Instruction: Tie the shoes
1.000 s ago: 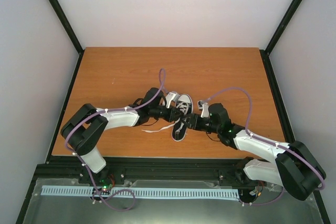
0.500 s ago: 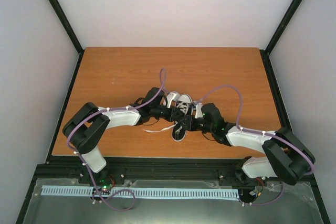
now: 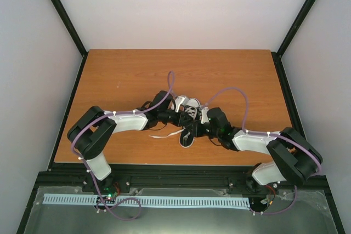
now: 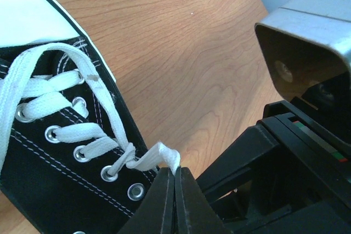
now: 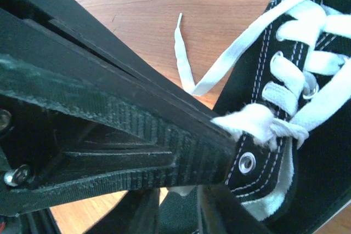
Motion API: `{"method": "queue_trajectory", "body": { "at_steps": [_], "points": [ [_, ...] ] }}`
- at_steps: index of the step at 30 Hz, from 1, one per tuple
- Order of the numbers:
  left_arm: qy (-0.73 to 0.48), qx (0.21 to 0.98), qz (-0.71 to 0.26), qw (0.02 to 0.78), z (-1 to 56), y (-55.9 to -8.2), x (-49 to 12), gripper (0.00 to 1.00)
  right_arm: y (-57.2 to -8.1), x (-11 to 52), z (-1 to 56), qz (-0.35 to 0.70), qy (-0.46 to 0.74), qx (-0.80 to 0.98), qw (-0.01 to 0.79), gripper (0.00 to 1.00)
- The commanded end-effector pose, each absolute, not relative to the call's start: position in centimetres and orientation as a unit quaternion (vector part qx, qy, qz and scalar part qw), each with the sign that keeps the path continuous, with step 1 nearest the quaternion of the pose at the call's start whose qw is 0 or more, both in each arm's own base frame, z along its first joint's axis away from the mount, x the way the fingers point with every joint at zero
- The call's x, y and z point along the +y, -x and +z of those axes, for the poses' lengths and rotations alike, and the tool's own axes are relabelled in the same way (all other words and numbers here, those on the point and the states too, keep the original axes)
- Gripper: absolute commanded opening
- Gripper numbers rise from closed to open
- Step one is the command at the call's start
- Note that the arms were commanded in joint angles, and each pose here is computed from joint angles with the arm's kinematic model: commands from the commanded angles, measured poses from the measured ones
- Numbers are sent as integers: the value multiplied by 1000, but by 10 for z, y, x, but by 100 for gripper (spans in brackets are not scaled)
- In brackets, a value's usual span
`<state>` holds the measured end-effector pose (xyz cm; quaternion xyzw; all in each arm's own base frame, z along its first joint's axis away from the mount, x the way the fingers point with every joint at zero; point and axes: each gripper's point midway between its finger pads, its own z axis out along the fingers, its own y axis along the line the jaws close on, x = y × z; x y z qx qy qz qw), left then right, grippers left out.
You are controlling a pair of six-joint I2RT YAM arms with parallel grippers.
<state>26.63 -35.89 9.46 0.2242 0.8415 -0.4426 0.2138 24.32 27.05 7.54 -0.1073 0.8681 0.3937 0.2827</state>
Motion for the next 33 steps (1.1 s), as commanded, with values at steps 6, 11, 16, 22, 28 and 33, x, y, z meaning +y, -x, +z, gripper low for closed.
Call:
{"method": "queue_trajectory", "body": {
  "at_steps": [6,11,16,22,28,33],
  "points": [
    [-232,838,-449,206,100,-263,-367,11,-263,279,98,392,118,846,342,3],
    [-233,854,-406,229,100,-271,-350,44,-262,276,96,386,112,850,340,3],
    [-212,873,-359,254,98,-293,-314,54,-261,274,93,384,108,853,338,3],
    [-217,905,-284,231,59,-303,-294,55,-260,275,93,385,110,852,336,3],
    [-218,912,-274,214,42,-304,-295,48,-259,275,93,389,112,851,335,3],
    [-221,911,-272,217,39,-309,-298,45,-258,275,93,389,113,851,334,3]
  ]
}}
